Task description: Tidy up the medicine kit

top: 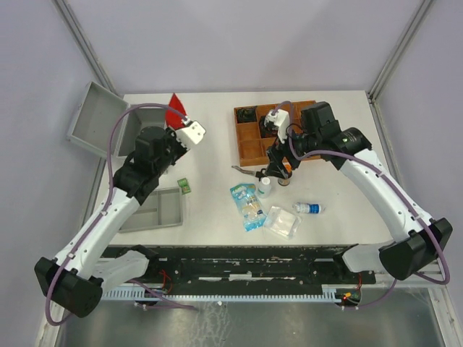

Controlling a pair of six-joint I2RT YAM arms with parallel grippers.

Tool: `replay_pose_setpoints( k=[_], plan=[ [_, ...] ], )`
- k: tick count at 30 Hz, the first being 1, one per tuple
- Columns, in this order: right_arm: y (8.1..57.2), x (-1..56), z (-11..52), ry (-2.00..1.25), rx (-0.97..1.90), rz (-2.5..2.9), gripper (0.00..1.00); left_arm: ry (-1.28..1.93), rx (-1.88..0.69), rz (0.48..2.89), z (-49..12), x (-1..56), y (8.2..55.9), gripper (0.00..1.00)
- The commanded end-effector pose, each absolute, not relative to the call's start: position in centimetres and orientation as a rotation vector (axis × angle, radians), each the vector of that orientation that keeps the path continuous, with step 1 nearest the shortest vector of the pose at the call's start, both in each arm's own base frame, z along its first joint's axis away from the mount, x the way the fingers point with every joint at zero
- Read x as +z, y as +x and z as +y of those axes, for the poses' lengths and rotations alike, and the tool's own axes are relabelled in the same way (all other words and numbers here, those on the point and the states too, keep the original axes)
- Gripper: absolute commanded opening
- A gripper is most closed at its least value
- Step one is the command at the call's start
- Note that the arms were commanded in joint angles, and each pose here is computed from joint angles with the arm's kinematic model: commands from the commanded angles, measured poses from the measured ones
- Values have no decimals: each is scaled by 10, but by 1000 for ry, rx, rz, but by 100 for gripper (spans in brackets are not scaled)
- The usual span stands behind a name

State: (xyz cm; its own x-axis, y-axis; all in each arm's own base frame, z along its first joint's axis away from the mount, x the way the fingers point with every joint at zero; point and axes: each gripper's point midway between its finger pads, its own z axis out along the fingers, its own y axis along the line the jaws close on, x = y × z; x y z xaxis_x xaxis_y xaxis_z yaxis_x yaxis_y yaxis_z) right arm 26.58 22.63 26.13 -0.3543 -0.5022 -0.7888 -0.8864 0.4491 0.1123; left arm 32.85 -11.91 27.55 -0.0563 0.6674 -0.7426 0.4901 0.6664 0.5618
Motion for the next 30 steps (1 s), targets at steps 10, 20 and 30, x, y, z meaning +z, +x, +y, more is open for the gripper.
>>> replay_pose_setpoints(
  k=[10, 20, 30],
  plan=[
    [253, 245, 226, -1172, 763, 1990, 84, 1429, 904, 1668, 10, 294, 399, 3],
    [251, 237, 222, -1173, 758, 2002, 84, 1616, 1093, 1752, 61, 235, 453, 3],
    [251, 232, 222, -1177, 759, 2014, 84, 1511, 1091, 1814, 79, 221, 470, 3]
  ],
)
